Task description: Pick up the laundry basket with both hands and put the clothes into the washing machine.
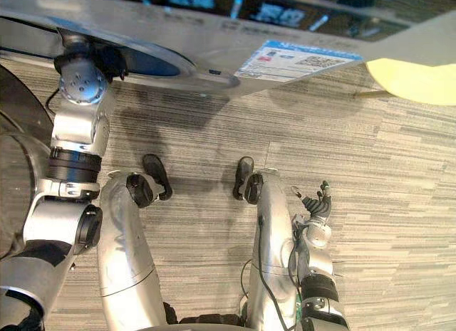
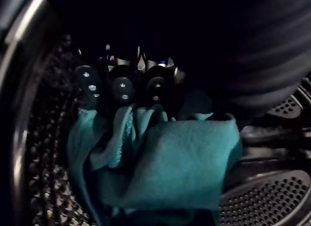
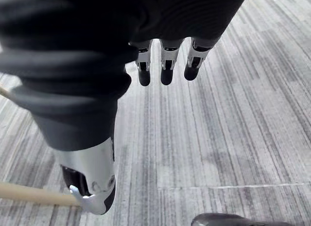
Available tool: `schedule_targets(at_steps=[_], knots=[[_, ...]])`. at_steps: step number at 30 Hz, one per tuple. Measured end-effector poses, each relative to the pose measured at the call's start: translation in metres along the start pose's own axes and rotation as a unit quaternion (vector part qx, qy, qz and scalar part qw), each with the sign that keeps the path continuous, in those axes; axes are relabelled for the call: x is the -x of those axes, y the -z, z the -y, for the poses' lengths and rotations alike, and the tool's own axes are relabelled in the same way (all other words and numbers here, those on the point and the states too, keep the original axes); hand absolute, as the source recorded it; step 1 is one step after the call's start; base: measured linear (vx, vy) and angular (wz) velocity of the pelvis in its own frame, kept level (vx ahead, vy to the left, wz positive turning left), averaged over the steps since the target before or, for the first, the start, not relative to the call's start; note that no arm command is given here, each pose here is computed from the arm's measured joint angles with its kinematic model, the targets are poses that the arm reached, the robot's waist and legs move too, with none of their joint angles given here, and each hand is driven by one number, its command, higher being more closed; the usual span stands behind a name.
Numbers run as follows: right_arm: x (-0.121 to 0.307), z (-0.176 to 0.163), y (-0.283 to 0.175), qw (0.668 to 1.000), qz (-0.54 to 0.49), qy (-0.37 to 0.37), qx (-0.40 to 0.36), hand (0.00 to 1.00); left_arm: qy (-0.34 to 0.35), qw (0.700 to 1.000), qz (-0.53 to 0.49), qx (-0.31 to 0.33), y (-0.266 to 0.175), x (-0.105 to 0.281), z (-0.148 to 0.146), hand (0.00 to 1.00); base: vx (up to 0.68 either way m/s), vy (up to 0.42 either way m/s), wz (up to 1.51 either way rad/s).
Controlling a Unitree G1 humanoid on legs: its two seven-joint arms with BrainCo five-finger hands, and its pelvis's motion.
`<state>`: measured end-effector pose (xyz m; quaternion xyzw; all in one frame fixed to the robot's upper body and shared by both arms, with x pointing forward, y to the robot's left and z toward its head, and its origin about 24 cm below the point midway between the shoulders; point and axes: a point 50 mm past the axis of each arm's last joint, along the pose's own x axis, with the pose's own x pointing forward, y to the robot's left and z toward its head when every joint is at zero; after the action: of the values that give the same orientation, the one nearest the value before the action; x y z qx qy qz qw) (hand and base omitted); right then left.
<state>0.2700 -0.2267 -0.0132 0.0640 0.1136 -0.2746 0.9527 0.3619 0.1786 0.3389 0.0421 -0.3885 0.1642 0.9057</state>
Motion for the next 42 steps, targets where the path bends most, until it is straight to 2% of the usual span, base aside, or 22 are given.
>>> schedule_targets(at_steps=[8, 10, 13, 15, 17, 22, 24, 27, 28, 29, 30, 31, 34, 35, 36, 40, 42], knots=[[-0.001, 0.003, 0.001, 1.000, 0.002, 0.003, -0.004, 0.00, -0.053, 0.997, 0.038, -0.029, -0.029, -0.022, -0.001, 0.00, 0.00, -0.008, 0.04], [-0.002, 0.004, 0.000, 1.000, 0.002, 0.002, -0.004, 0.00, -0.055, 0.996, 0.053, -0.054, -0.038, -0.026, -0.001, 0.00, 0.00, -0.022, 0.15], [-0.002, 0.005, 0.000, 1.000, 0.002, -0.004, -0.004, 0.00, -0.064, 0.985, 0.077, -0.139, -0.048, -0.034, -0.001, 0.00, -0.01, -0.026, 0.14], [-0.003, 0.005, 0.000, 1.000, 0.005, -0.007, -0.006, 0.00, -0.061, 0.979, 0.079, -0.180, -0.048, -0.036, -0.002, 0.00, -0.01, -0.029, 0.08], [-0.003, 0.004, 0.000, 1.000, 0.005, -0.014, -0.006, 0.00, -0.055, 0.976, 0.076, -0.196, -0.047, -0.036, -0.002, 0.00, -0.01, -0.026, 0.09], [-0.002, 0.002, -0.001, 1.000, 0.005, -0.025, -0.008, 0.00, -0.036, 0.976, 0.046, -0.208, -0.027, -0.026, -0.006, 0.00, -0.01, -0.033, 0.11], [-0.003, 0.001, -0.001, 1.000, 0.006, -0.026, -0.007, 0.00, -0.042, 0.981, 0.016, -0.188, -0.003, -0.008, -0.022, 0.00, -0.01, -0.063, 0.09], [0.002, 0.003, 0.010, 0.999, -0.018, -0.028, 0.005, 0.00, -0.037, 0.990, -0.069, -0.119, 0.047, 0.034, -0.042, 0.00, 0.02, -0.050, 0.09], [0.004, 0.002, 0.014, 0.999, -0.030, -0.031, 0.008, 0.00, -0.029, 0.988, -0.122, -0.089, 0.073, 0.063, -0.047, 0.00, 0.06, -0.045, 0.16], [0.004, 0.001, 0.014, 0.999, -0.032, -0.034, 0.008, 0.00, -0.028, 0.987, -0.132, -0.084, 0.078, 0.069, -0.048, 0.00, 0.07, -0.049, 0.21], [0.007, -0.006, 0.018, 0.998, -0.041, -0.044, 0.009, 0.00, -0.021, 0.981, -0.182, -0.063, 0.098, 0.096, -0.050, 0.00, 0.08, -0.055, 0.26], [0.010, -0.012, 0.022, 0.997, -0.051, -0.056, 0.015, 0.00, -0.013, 0.971, -0.238, -0.025, 0.117, 0.132, -0.051, 0.00, 0.10, -0.070, 0.32], [0.013, -0.016, 0.025, 0.996, -0.063, -0.068, 0.014, 0.00, -0.009, 0.949, -0.314, 0.014, 0.139, 0.184, -0.058, 0.00, 0.08, -0.053, 0.28], [0.016, -0.011, 0.031, 0.995, -0.072, -0.064, 0.019, 0.00, -0.001, 0.934, -0.358, 0.020, 0.148, 0.215, -0.060, 0.00, 0.12, -0.071, 0.38], [0.020, -0.007, 0.038, 0.994, -0.084, -0.063, 0.037, 0.00, 0.009, 0.913, -0.407, 0.026, 0.156, 0.251, -0.066, 0.00, 0.12, -0.066, 0.41], [0.035, 0.002, 0.059, 0.988, -0.115, -0.071, 0.070, 0.00, 0.036, 0.867, -0.497, 0.016, 0.167, 0.315, -0.079, 0.00, 0.13, -0.042, 0.21], [0.044, 0.008, 0.072, 0.983, -0.136, -0.078, 0.093, 0.00, 0.033, 0.825, -0.564, 0.006, 0.176, 0.356, -0.085, 0.00, 0.15, 0.018, -0.01]])
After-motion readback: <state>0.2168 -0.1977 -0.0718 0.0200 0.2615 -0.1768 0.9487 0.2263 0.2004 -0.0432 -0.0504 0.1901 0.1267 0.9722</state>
